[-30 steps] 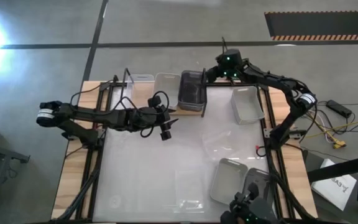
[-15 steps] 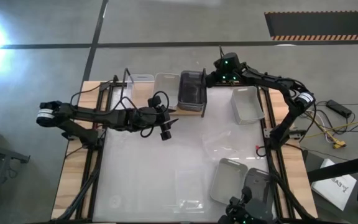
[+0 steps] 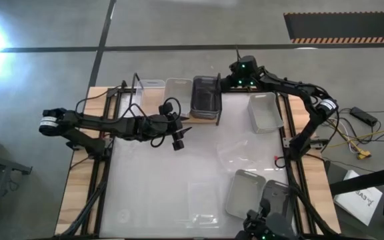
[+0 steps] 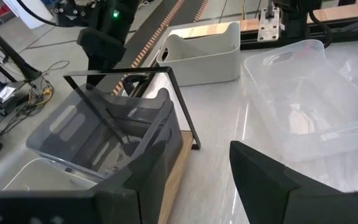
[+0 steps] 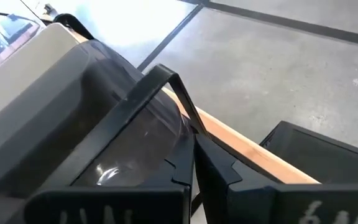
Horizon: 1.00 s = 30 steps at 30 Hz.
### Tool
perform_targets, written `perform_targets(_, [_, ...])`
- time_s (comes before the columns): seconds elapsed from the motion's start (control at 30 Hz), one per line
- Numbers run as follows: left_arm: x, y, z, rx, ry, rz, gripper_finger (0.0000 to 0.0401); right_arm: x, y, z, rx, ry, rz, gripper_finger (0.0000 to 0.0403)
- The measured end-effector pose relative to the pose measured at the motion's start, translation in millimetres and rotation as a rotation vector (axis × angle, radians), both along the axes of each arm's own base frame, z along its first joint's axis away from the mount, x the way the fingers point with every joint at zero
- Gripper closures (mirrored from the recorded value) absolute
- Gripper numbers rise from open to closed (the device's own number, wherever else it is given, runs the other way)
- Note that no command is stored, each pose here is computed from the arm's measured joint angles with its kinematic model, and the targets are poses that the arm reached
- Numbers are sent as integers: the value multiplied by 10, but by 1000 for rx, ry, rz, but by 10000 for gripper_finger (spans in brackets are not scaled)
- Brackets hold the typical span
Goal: Stack baskets on shelf by color
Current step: Adjust the stacked black bins on the shelf
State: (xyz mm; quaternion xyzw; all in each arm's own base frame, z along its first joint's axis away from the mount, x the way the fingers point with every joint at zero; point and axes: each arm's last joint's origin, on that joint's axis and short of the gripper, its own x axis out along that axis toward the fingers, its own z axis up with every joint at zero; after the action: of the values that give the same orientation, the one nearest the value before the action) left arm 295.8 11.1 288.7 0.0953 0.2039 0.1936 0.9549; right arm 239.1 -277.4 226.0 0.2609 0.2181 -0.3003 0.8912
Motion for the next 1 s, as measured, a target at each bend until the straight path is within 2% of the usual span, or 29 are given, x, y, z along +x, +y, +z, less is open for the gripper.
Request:
perform_targets(0.2, [1, 0, -1, 0, 0, 0, 241, -91, 87, 105, 3, 60, -25, 394])
perform_targets(0.37, [1, 0, -1, 0, 0, 0, 241, -92, 206, -41, 59, 78, 14, 394])
perform_targets(0.53, [1, 0, -1, 0, 0, 0, 241, -50, 255, -171, 59, 22, 23, 394])
perform_targets(1.0, [1, 0, -1, 0, 0, 0, 241, -16, 244, -129, 21, -19, 26, 394])
